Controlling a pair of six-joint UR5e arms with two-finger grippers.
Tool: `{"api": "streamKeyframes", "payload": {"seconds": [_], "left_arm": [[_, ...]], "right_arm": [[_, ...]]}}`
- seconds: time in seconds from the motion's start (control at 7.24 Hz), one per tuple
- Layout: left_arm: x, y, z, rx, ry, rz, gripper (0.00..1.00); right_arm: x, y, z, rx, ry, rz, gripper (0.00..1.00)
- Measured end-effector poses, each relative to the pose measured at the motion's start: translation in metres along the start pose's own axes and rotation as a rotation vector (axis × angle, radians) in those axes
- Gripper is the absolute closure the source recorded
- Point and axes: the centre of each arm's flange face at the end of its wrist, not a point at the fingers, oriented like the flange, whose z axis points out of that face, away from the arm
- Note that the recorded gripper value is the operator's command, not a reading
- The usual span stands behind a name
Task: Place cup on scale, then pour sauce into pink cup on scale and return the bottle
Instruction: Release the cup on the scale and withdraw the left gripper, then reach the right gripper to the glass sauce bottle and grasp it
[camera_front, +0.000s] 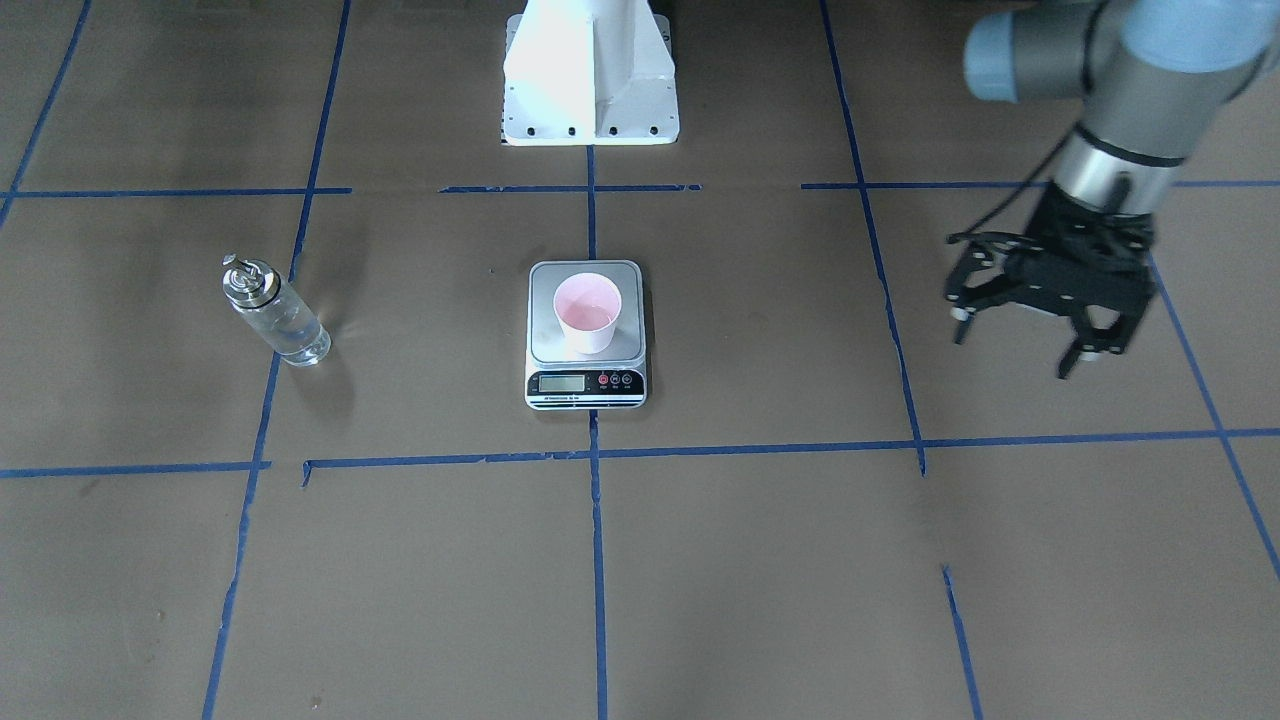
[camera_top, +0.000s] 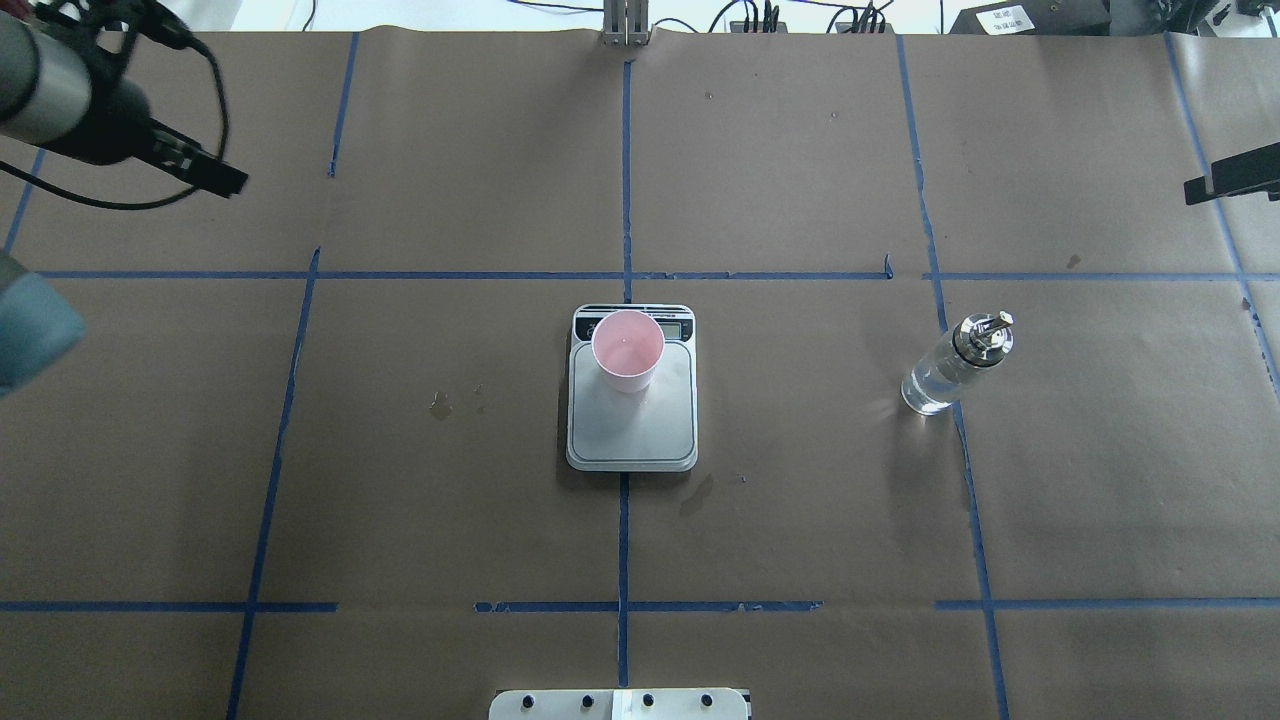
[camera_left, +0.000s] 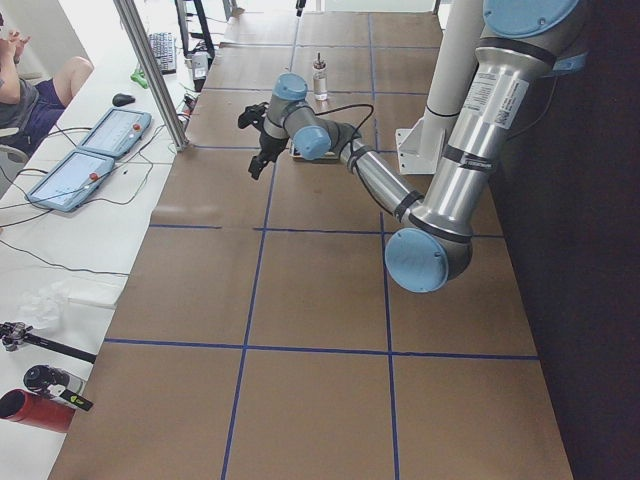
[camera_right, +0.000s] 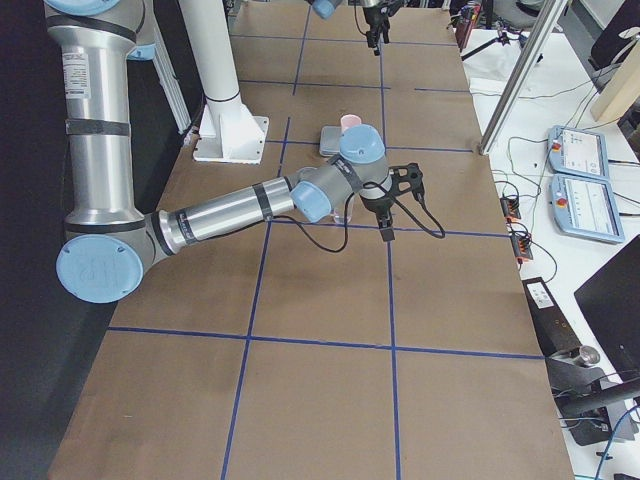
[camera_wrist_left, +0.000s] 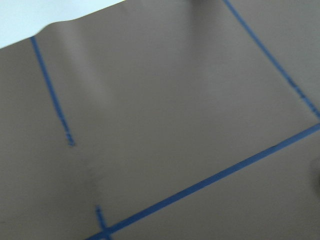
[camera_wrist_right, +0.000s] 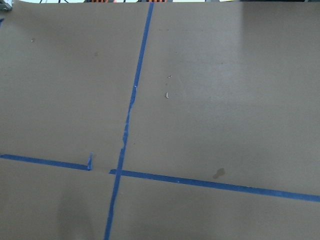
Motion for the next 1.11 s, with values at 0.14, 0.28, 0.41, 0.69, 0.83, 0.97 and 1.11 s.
{"api": "streamKeyframes", "payload": {"seconds": [0.14, 0.28, 0.41, 0.69, 0.83, 0.97, 1.11], "left_arm": [[-0.086, 0.034, -0.014, -0.036, -0.014, 0.019, 0.0], [-0.151, 0.076, -0.019, -0.08, -0.009, -0.016, 0.0], [-0.203, 0.119, -0.029, -0.11, -0.018, -0.098, 0.0], [-0.267, 0.192, -0.055, -0.159, -0.049, -0.276, 0.0], [-0.273, 0.207, -0.057, -0.189, -0.045, -0.32, 0.0], [-0.275, 0.213, -0.056, -0.207, -0.042, -0.342, 0.0], [-0.276, 0.219, -0.054, -0.22, -0.038, -0.353, 0.0]], "right_arm": [[-0.022, 0.006, -0.002, 0.003, -0.016, 0.017, 0.0], [-0.044, 0.013, -0.002, 0.007, -0.026, 0.036, 0.0], [-0.064, 0.021, -0.003, 0.011, -0.036, 0.053, 0.0], [-0.105, 0.048, -0.006, 0.02, -0.049, 0.071, 0.0], [-0.124, 0.067, -0.002, 0.036, -0.032, 0.07, 0.0], [-0.143, 0.084, 0.005, 0.054, -0.012, 0.07, 0.0], [-0.161, 0.104, 0.01, 0.076, 0.003, 0.071, 0.0]]}}
